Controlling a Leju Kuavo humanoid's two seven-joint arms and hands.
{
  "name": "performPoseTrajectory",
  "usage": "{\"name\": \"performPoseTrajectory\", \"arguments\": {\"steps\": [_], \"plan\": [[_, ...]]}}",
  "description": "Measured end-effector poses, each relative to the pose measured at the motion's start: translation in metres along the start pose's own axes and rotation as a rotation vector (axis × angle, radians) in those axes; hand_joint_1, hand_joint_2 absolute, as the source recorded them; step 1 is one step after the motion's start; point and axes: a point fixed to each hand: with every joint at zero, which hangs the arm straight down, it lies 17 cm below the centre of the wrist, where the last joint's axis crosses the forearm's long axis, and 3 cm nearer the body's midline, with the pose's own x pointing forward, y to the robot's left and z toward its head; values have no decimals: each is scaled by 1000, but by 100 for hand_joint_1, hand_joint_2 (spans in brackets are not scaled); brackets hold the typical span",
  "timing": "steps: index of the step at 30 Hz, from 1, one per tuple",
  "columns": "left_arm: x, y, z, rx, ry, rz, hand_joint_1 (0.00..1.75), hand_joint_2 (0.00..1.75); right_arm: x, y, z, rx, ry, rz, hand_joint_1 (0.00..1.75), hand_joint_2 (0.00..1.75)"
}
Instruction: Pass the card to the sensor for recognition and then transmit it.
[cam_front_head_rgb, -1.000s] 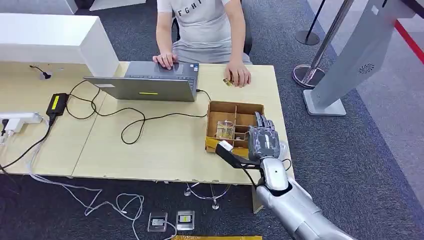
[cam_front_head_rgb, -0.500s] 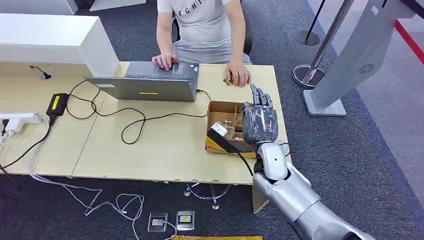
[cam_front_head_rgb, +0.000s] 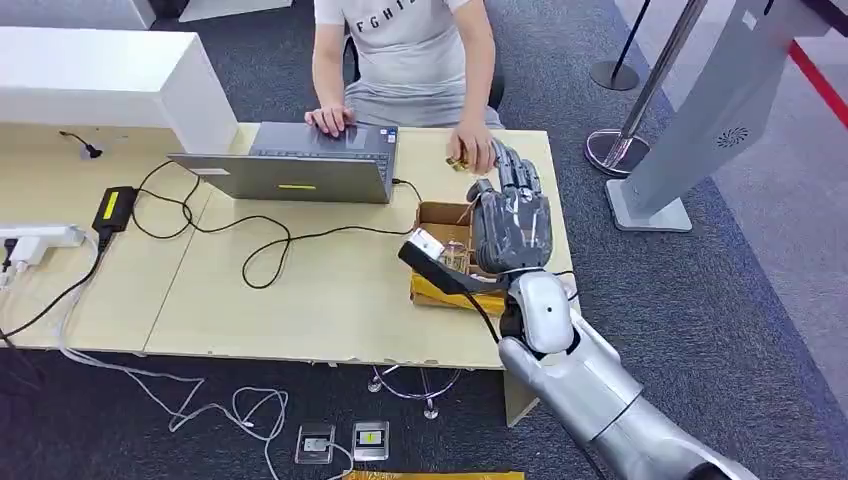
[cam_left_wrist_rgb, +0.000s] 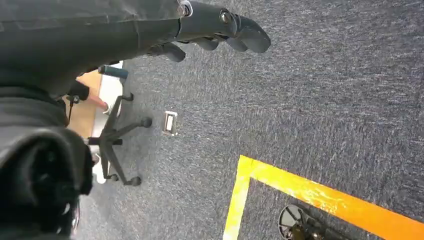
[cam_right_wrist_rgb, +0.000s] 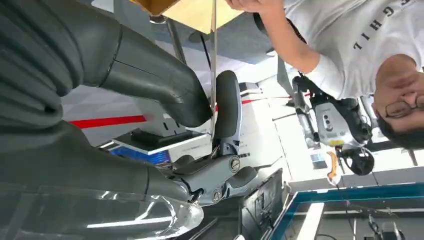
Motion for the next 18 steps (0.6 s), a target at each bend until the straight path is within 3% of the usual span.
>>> {"name": "performPoseTrajectory", "arguments": {"steps": [18], "plan": [[0,-2,0,-17,-4,-8,0,0,-11,12,5,30,19,31,175,175]]}}
